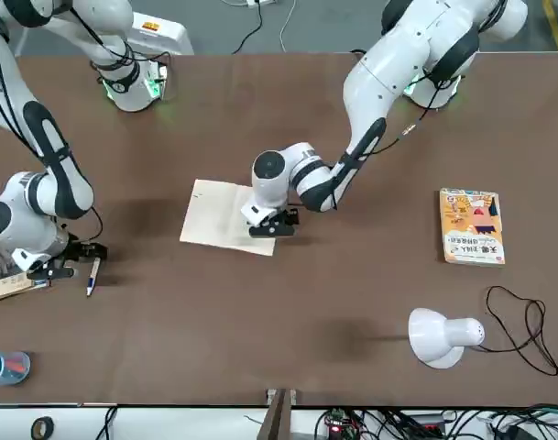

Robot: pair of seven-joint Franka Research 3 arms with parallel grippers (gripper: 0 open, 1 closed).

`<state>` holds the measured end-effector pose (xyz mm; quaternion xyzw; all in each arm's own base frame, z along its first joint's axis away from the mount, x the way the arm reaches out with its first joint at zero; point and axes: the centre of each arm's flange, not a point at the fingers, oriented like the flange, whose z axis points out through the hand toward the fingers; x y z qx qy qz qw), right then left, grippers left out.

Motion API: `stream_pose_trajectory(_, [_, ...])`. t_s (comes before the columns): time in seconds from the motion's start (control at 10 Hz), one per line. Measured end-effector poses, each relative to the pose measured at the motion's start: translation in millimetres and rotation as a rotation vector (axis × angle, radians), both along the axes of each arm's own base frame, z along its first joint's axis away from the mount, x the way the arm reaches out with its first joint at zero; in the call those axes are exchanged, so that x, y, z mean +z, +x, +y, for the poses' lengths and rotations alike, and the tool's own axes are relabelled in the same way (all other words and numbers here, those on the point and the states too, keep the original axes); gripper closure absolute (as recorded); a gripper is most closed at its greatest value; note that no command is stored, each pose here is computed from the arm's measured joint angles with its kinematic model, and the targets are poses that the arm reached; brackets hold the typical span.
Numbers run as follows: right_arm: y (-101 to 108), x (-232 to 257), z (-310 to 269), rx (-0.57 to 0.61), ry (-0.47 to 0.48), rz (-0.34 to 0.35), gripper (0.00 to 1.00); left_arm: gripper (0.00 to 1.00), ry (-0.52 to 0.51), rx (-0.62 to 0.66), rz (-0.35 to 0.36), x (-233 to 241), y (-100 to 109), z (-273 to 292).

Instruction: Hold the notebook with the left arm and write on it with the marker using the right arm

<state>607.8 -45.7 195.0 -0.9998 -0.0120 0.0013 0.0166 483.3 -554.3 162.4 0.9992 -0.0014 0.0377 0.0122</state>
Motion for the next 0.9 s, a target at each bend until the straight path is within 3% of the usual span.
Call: stream_pose_trajectory(0.9, [-3,-23,0,-0.034,-0.005,0.014,0.08,0.0,0.0,0.0,0.0,0,0,0])
